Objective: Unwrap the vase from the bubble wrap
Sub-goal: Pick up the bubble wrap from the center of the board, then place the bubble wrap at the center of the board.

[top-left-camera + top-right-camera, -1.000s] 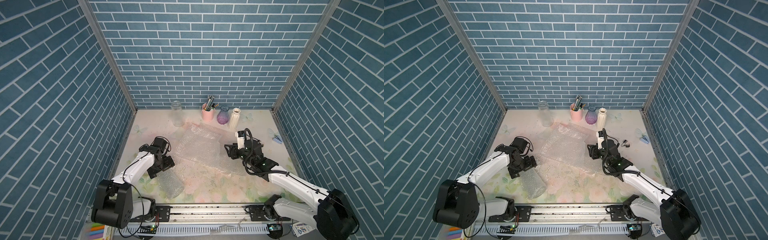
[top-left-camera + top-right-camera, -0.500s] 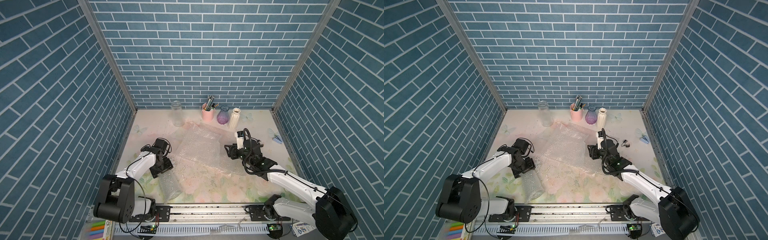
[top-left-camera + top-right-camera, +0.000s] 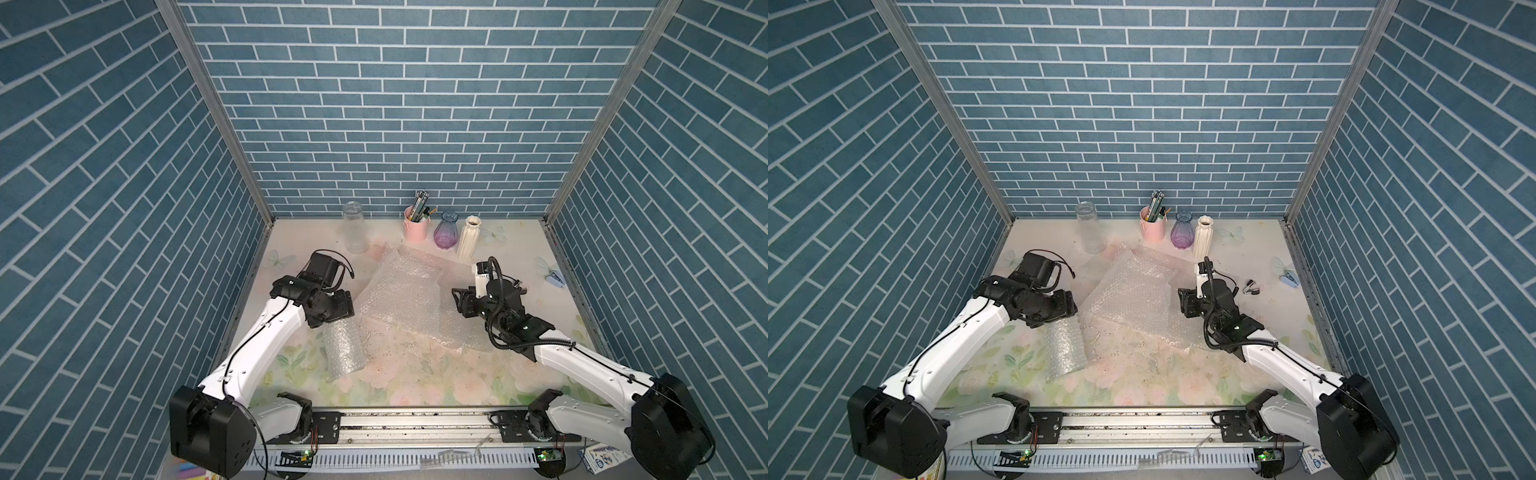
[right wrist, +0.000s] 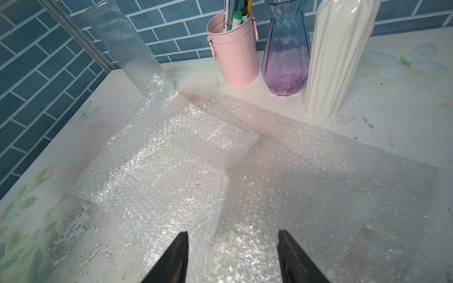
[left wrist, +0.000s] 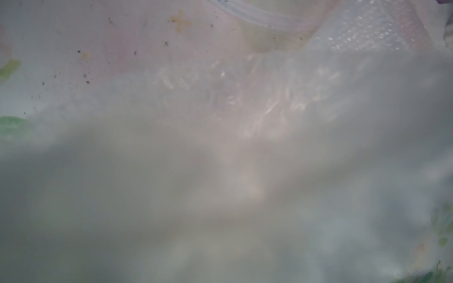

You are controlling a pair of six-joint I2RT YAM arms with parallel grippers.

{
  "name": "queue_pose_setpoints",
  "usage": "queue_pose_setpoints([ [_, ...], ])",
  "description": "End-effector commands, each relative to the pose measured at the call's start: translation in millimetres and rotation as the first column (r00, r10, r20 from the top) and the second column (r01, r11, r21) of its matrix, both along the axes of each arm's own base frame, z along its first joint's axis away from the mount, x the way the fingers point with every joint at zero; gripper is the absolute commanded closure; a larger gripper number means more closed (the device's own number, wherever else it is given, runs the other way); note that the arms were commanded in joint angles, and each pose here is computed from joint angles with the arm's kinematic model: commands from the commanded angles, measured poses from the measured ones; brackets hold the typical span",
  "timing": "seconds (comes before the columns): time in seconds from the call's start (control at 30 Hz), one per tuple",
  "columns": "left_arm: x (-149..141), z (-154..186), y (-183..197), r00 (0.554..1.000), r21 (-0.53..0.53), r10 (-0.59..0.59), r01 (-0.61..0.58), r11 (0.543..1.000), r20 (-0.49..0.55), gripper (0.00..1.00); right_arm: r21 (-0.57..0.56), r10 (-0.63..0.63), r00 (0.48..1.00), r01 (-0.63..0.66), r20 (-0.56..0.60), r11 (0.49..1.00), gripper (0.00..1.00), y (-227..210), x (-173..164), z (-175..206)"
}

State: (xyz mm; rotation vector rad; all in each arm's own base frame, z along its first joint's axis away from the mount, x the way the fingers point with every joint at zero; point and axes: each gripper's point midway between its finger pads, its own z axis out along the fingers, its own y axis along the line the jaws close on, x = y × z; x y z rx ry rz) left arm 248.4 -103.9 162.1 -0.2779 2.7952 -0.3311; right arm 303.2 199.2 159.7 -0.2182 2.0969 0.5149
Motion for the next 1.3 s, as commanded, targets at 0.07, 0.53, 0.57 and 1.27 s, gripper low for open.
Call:
queue_pose_setpoints([
  [0.07,-2.4,32.1,-48.4,0.977,-0.010,-0.203,0.204,0.979,0.060,0.41,-0.024,-0.055,0.998,0.055,-0.009,0.998,0.41,-10.4,3.9,-3.7],
  [0.53,73.0,-4.0,-179.5,0.900,0.087,-0.435,0.436,0.896,-0.030,0.41,0.004,-0.189,0.980,0.190,-0.053,0.982,0.42,-41.7,12.7,-13.1],
  [0.57,79.8,-7.4,-185.3,0.901,0.092,-0.432,0.434,0.896,-0.037,0.41,0.006,-0.191,0.980,0.191,-0.056,0.981,0.42,-42.3,13.0,-13.7],
  [1.27,113.8,-110.2,-191.7,0.865,-0.023,-0.409,0.421,0.907,-0.289,0.35,-0.034,-0.121,0.982,0.118,-0.146,0.993,0.42,-26.9,17.7,-34.9],
])
